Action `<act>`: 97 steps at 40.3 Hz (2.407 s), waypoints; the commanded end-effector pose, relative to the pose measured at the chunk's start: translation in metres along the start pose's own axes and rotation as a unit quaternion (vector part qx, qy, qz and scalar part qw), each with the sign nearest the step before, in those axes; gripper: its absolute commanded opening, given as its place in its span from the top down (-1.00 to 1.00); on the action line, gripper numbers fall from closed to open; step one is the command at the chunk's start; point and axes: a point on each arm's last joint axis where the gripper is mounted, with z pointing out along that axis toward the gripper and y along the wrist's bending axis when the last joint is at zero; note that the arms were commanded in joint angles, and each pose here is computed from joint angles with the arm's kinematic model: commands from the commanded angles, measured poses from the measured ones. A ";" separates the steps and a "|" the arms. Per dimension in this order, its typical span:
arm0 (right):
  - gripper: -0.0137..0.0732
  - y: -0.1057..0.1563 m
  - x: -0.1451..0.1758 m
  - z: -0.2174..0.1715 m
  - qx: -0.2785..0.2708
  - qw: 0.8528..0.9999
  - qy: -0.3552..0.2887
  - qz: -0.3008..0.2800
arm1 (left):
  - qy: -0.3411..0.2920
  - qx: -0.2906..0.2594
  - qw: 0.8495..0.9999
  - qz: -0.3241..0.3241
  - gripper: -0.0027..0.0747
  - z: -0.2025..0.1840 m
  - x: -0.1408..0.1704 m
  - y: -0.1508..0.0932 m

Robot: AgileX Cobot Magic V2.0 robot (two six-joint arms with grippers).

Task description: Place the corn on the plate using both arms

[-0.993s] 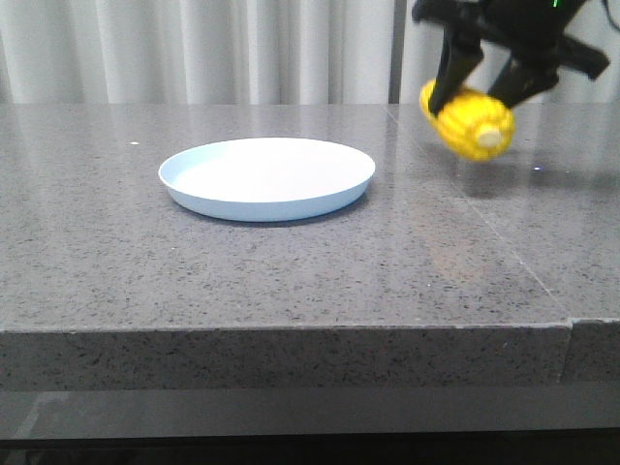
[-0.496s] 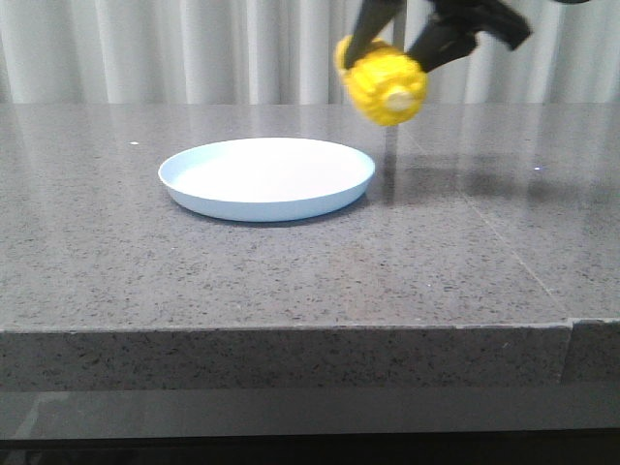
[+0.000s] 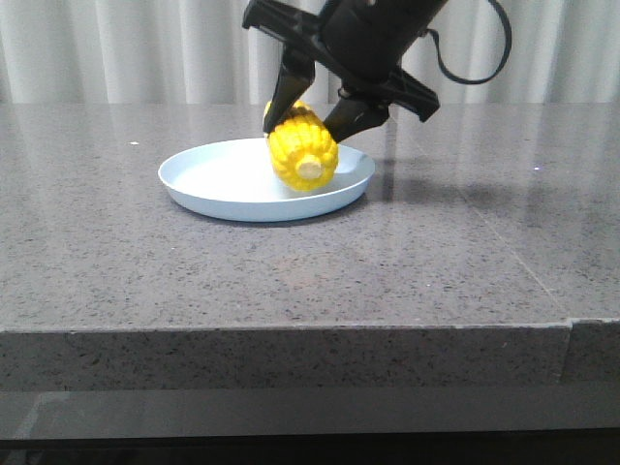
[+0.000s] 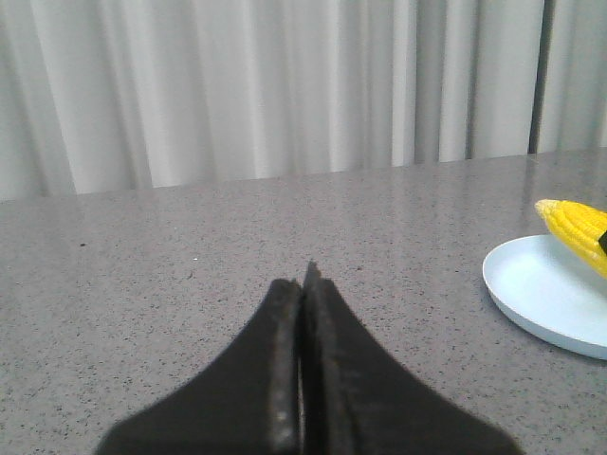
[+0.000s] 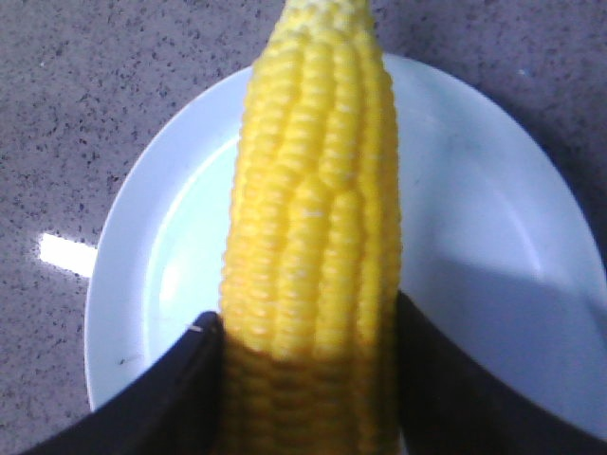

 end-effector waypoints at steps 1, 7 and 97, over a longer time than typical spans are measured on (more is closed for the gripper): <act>-0.04 0.015 -0.017 -0.023 -0.027 0.998 -0.056 -0.003 | -0.051 0.003 0.999 -0.005 0.98 -0.002 -0.016 0.000; -0.34 0.014 -0.016 -0.022 -0.026 0.998 -0.052 -0.003 | -0.051 0.003 0.999 -0.005 0.98 -0.002 -0.016 0.000; 0.89 -0.090 0.223 -0.284 0.174 0.893 -0.391 -0.139 | -0.051 0.003 0.999 -0.005 0.98 -0.002 -0.016 0.000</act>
